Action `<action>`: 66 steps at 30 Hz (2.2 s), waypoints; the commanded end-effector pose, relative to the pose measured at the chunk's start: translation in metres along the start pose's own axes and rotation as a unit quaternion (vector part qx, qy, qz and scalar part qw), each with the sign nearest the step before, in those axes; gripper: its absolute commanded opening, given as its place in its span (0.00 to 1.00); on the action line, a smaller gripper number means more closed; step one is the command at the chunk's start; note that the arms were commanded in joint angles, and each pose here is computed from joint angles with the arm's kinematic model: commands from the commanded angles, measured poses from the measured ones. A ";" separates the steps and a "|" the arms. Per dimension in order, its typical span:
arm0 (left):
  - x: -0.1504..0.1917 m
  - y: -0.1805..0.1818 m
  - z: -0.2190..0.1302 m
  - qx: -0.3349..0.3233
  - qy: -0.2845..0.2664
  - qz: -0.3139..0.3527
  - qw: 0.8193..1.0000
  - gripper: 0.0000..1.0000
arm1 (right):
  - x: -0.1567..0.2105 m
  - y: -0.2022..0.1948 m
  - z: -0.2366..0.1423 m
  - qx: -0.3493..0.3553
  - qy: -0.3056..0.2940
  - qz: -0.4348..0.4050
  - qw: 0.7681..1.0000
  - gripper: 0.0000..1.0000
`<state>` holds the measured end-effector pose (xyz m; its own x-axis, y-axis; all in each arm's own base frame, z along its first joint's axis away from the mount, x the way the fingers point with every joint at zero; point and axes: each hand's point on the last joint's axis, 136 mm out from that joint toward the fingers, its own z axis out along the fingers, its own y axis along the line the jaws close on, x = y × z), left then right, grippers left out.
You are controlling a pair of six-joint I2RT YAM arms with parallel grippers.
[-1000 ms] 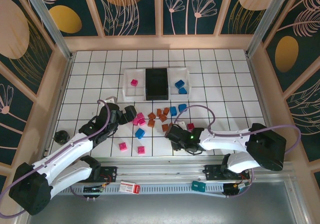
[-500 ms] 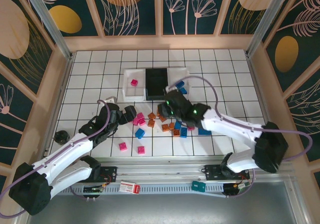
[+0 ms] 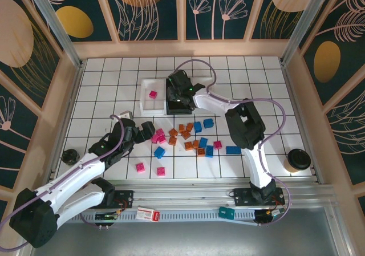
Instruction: Sort the legos into containers by color
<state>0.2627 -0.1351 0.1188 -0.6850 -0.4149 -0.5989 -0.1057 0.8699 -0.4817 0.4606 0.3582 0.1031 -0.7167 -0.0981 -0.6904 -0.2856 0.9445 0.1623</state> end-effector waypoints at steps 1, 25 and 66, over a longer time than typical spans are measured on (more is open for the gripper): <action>0.008 0.010 0.004 -0.024 0.015 0.002 1.000 0.99 | -0.024 -0.001 -0.008 0.009 -0.020 0.003 1.000 0.58; 0.111 0.058 -0.028 -0.179 0.124 0.041 0.975 0.81 | 0.042 -0.022 -0.118 -0.068 -0.064 0.072 0.993 0.65; -0.075 -0.052 0.052 -0.093 -0.021 0.042 0.995 0.21 | 0.097 -0.071 -0.171 -0.044 -0.078 0.111 0.990 0.65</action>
<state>0.3202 -0.1665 0.1517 -0.6902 -0.4052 -0.5995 -0.2145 0.9058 -0.3653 0.3060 0.2321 0.1466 -0.6644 0.1398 -0.7341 -0.2114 0.9070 0.3641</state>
